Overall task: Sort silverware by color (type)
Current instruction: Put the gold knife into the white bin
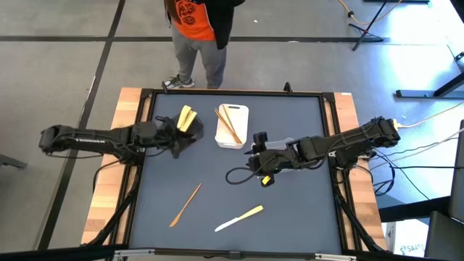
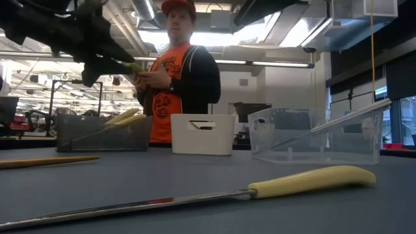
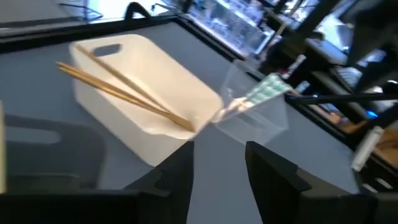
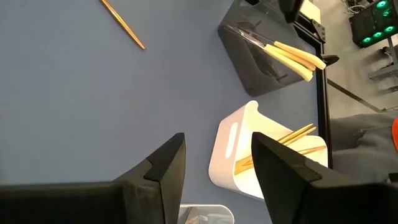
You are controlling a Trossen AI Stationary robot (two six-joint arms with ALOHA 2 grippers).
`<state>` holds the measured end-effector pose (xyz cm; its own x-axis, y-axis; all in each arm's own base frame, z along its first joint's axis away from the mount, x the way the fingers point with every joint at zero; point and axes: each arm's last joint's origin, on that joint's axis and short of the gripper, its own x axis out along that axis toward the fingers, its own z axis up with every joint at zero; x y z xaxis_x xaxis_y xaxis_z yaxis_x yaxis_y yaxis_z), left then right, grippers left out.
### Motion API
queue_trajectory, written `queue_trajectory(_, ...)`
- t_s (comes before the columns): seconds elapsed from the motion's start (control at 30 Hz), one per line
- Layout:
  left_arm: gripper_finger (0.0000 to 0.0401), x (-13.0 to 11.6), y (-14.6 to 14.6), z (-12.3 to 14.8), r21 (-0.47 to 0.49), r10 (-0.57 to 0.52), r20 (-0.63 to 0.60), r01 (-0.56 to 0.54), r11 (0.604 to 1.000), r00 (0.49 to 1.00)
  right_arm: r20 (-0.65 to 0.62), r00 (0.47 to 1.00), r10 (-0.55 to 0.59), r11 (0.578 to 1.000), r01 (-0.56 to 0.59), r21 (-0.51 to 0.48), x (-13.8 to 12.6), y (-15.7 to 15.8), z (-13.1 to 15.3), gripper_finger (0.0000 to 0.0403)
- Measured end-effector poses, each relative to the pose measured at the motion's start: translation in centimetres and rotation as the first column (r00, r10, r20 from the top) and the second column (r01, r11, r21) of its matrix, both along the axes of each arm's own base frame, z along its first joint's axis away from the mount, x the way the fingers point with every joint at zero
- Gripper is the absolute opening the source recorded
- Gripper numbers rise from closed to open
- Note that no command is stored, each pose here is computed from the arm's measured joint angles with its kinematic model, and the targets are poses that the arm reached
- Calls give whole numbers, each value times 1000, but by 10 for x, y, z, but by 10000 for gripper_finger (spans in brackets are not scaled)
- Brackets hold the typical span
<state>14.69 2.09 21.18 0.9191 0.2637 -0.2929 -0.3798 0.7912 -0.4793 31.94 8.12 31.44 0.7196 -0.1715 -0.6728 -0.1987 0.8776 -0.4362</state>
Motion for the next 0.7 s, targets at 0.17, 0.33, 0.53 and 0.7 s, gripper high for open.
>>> queue_trajectory(0.17,132,4,-18,5,-31,-62,19,62,998,998,2,1000,0,1000,0,0,0,0,0,172)
queue_trajectory(0.33,125,14,-36,30,-9,-112,10,112,994,994,5,1000,0,1000,0,1,0,0,0,172)
queue_trajectory(0.53,114,33,-57,59,2,-149,-135,151,989,979,8,1000,0,1000,0,2,1,0,1,172)
queue_trajectory(0.7,112,53,-76,72,-42,-194,-275,190,981,942,8,1000,0,1000,0,2,1,0,1,172)
